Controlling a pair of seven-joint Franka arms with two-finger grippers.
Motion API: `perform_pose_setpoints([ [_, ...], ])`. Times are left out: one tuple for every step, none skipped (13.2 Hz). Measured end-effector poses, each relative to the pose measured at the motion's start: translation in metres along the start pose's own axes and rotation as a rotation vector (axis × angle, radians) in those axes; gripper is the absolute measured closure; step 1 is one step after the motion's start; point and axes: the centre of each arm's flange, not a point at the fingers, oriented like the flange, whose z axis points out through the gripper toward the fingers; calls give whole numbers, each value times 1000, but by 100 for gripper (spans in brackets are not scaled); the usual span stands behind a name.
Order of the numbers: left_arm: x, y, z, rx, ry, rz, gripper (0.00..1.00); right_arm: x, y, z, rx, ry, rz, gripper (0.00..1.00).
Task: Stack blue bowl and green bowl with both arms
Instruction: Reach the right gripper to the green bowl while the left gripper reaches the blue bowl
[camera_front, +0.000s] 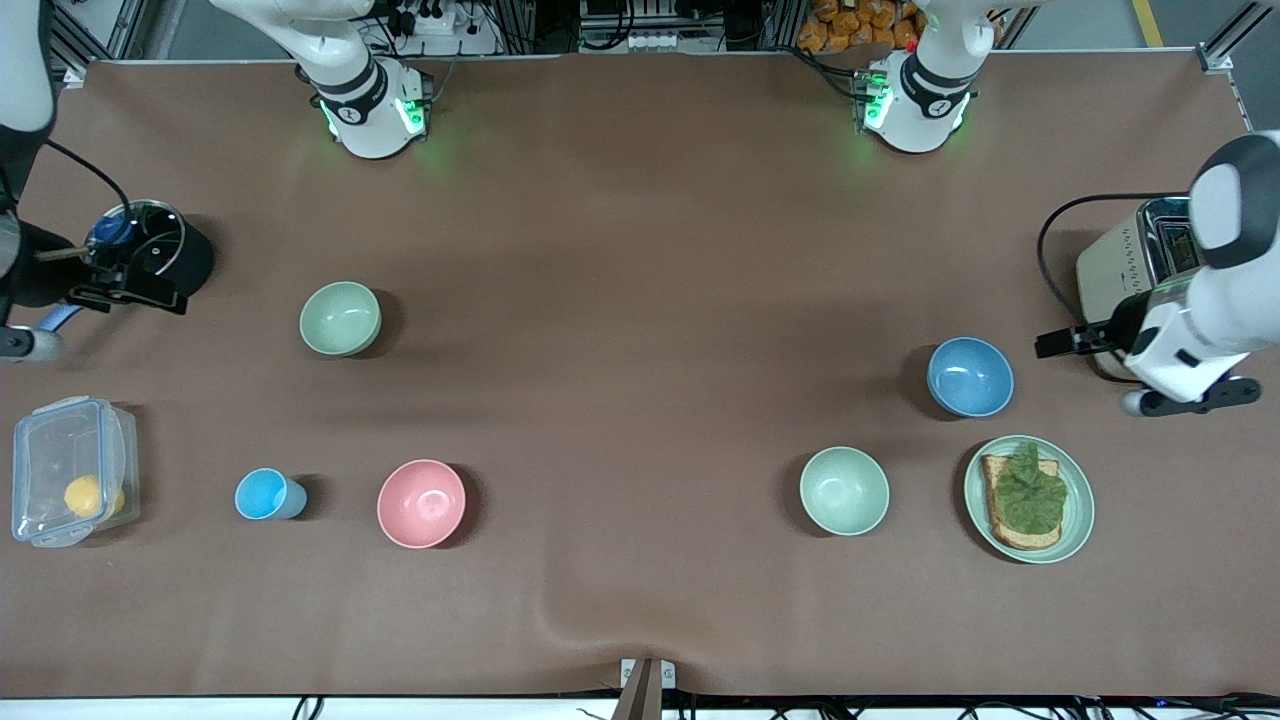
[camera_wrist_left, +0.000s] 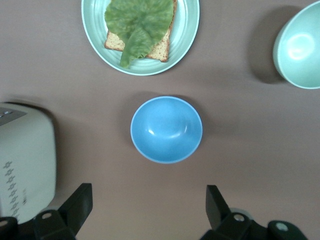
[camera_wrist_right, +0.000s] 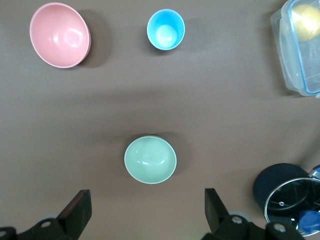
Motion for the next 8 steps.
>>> perform_pose_setpoints([
  [0, -1, 20, -2, 10, -2, 0, -3, 1, 14, 0, -4, 0, 0],
  [0, -4, 42, -4, 20, -7, 0, -8, 1, 30, 1, -21, -2, 0],
  [0, -8, 63, -4, 32, -12, 0, -13, 0, 45, 2, -43, -7, 0],
  [0, -14, 85, -3, 39, -18, 0, -16, -3, 60, 2, -60, -17, 0],
  [1, -19, 105, -5, 40, -25, 0, -18, -9, 76, -1, -67, -31, 0],
  [3, -24, 124, -7, 34, -29, 0, -18, -18, 91, -5, -61, -46, 0],
  [6, -27, 140, -9, 23, -31, 0, -18, -23, 107, -8, -45, -65, 0],
  [8, -30, 152, -10, 12, -35, 0, -18, -25, 125, -10, -20, -91, 0],
])
